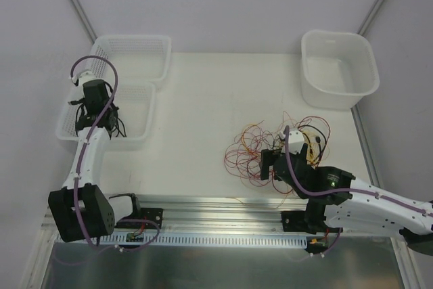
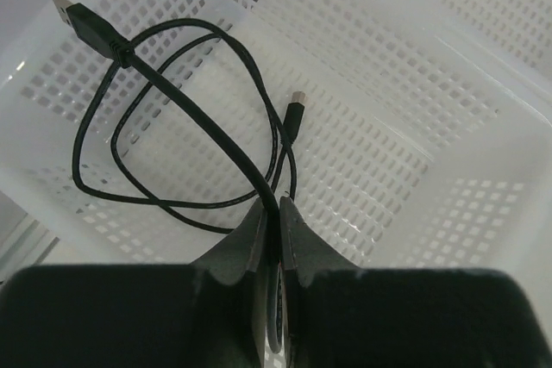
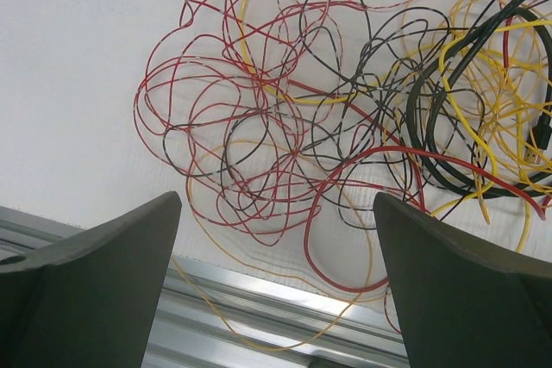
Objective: Untangle the cables
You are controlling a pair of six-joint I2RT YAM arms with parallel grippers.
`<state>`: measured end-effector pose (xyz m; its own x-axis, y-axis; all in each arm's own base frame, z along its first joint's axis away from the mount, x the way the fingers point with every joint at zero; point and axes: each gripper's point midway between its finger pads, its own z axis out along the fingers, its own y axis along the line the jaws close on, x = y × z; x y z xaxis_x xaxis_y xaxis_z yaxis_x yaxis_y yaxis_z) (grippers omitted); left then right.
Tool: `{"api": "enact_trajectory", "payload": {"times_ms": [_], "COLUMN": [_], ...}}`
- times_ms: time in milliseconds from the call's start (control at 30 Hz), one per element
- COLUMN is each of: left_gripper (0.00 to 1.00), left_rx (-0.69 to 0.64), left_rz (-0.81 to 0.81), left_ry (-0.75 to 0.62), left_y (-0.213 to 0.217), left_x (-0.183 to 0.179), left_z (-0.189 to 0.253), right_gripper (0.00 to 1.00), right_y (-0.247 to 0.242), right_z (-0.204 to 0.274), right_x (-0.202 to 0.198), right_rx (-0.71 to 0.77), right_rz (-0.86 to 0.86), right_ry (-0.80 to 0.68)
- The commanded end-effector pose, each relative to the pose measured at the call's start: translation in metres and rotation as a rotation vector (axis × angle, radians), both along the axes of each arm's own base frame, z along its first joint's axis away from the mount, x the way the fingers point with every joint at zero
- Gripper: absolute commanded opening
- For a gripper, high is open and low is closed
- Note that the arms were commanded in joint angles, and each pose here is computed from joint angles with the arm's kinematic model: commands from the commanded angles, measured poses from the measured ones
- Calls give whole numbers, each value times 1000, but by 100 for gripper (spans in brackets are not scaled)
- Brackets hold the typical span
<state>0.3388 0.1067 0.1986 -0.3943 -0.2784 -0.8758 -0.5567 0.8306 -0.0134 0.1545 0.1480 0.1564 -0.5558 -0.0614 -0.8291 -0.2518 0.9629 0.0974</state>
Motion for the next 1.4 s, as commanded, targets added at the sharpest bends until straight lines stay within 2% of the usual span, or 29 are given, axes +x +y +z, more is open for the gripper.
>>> {"api": "enact_trajectory", "payload": {"times_ms": [0,67,233,300,400,433,533,567,600,733,800,933,1033,1233,1367], "left_gripper": [4,8,27,30,52,63,82,94,97,99,99,99,99,99,99], "left_rx": [-214,-266,-330,-345,-365,-365,-359,-358,-356,-315,-252,-123,-105,-235,-319], "left_rz": [39,43,44,41,37,26,-15,-27,-35,-75,-93,-218,-328,-689,-876], "left_ry": [-150,-116,-23,10,39,20,-39,-54,-67,-123,-150,-203,-239,-268,-211], "left_y": [-1,2,4,4,1,-1,-7,-10,-12,-22,-26,-58,-84,-167,-204], "left_x": [23,27,39,40,40,40,37,35,33,25,18,10,2,-28,-46], "left_z": [-6,-24,-57,-64,-63,-55,-30,-24,-19,10,29,67,83,86,63], "right_gripper": [99,100,99,100,100,99,100,100,100,100,100,100,100,100,99], "right_y": [-1,0,-1,-1,-2,-1,2,3,2,6,7,-3,-12,-37,-32], "right_z": [3,3,6,8,8,9,14,11,12,14,11,-6,-16,-46,-65], "right_x": [0,0,0,0,0,0,2,2,3,5,8,16,25,48,70], "right_rx": [6,4,-8,-9,-12,-13,-24,-44,-60,-83,-100,-104,-81,-49,-61], "right_rz": [0,2,1,1,2,2,7,9,6,-12,-26,-99,-156,-271,-271], "right_ry": [-9,-9,-6,-5,-4,-4,-10,-2,-1,25,47,137,179,291,336]}}
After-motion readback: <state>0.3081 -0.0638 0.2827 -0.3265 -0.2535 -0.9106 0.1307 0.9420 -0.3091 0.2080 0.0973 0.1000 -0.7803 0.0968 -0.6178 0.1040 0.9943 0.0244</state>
